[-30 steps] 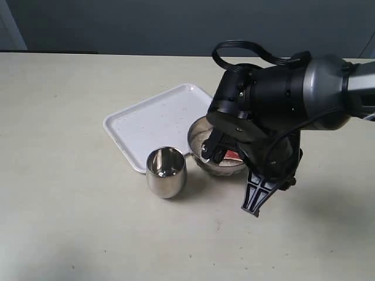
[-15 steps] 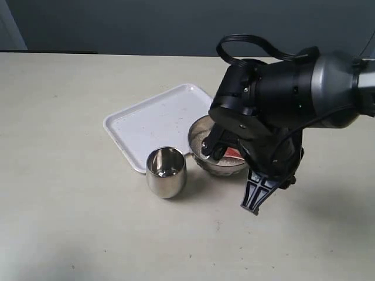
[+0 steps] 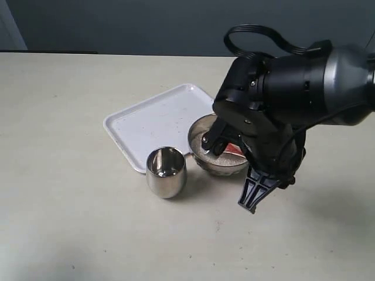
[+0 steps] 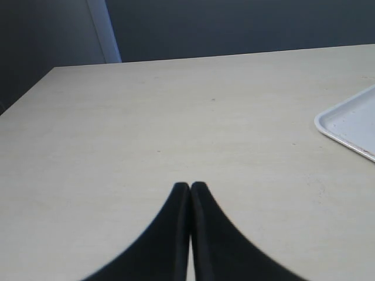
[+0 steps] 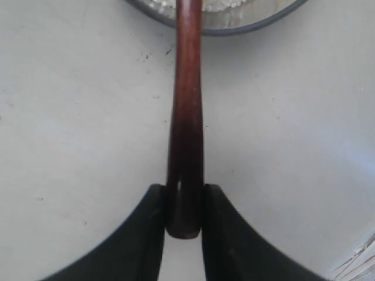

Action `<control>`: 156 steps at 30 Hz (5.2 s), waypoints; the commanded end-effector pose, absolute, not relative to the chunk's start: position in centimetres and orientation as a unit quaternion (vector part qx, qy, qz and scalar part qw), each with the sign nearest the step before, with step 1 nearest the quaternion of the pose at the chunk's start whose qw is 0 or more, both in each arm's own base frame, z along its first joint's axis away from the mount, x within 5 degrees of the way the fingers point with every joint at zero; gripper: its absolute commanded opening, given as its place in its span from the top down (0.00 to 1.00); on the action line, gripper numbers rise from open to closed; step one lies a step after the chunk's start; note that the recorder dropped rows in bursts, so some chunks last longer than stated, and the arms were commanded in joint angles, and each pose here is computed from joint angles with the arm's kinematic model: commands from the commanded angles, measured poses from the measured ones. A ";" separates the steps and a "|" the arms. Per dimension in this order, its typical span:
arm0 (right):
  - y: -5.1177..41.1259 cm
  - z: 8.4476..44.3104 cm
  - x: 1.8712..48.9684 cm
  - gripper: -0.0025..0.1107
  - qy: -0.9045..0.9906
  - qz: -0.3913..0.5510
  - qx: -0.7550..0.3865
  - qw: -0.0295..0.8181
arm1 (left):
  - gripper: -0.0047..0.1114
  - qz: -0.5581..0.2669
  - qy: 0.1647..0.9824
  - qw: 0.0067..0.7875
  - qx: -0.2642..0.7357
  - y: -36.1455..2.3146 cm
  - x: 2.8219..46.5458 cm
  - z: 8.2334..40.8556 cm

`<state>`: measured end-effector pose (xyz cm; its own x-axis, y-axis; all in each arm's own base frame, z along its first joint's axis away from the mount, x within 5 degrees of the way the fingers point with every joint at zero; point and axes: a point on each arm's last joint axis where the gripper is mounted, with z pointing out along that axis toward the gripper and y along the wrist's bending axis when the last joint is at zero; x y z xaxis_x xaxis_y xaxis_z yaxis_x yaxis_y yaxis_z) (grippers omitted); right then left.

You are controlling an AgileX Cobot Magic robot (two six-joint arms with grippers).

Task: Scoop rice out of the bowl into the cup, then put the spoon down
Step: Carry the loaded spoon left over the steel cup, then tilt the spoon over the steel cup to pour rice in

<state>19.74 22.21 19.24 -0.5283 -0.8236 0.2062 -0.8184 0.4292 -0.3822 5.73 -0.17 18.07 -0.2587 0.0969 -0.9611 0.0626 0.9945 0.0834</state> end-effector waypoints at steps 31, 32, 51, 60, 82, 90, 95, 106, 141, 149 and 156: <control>25.5 22.5 16.1 0.98 0.857 -0.131 -0.497 0.039 | 0.96 0.012 0.787 0.615 0.049 -0.2 5.8 18.5; 25.6 22.5 16.0 0.98 0.856 -0.131 -0.498 0.039 | 0.96 0.012 0.787 0.615 0.049 -0.2 5.8 18.5; 26.6 22.8 14.8 0.98 0.821 -0.177 -0.536 0.086 | 0.96 0.012 0.788 0.614 0.049 -0.2 5.8 18.4; 26.6 22.8 14.8 0.98 0.821 -0.177 -0.535 0.086 | 0.96 0.012 0.788 0.614 0.049 -0.2 5.8 18.4; 26.6 22.7 14.6 0.98 0.826 -0.168 -0.533 0.078 | 0.96 0.012 0.787 0.615 0.049 -0.2 5.8 18.5; 26.6 22.7 14.6 0.98 0.824 -0.168 -0.536 0.078 | 0.96 0.012 0.787 0.615 0.049 -0.2 5.8 18.5; 26.1 22.0 14.5 0.98 0.816 -0.188 -0.542 0.072 | 0.96 0.012 0.787 0.615 0.049 -0.2 5.8 18.5; 26.4 22.0 13.9 0.98 0.778 -0.237 -0.570 0.115 | 0.96 0.012 0.787 0.615 0.049 -0.2 5.8 18.5; 25.8 20.7 12.9 0.98 0.700 -0.330 -0.610 0.173 | 0.96 0.012 0.787 0.615 0.049 -0.2 5.8 18.5; 25.7 20.8 13.3 0.98 0.678 -0.355 -0.612 0.197 | 0.96 0.012 0.787 0.615 0.049 -0.2 5.8 18.5; 25.2 20.3 13.3 0.98 0.677 -0.364 -0.608 0.197 | 0.96 0.012 0.787 0.615 0.049 -0.2 5.8 18.5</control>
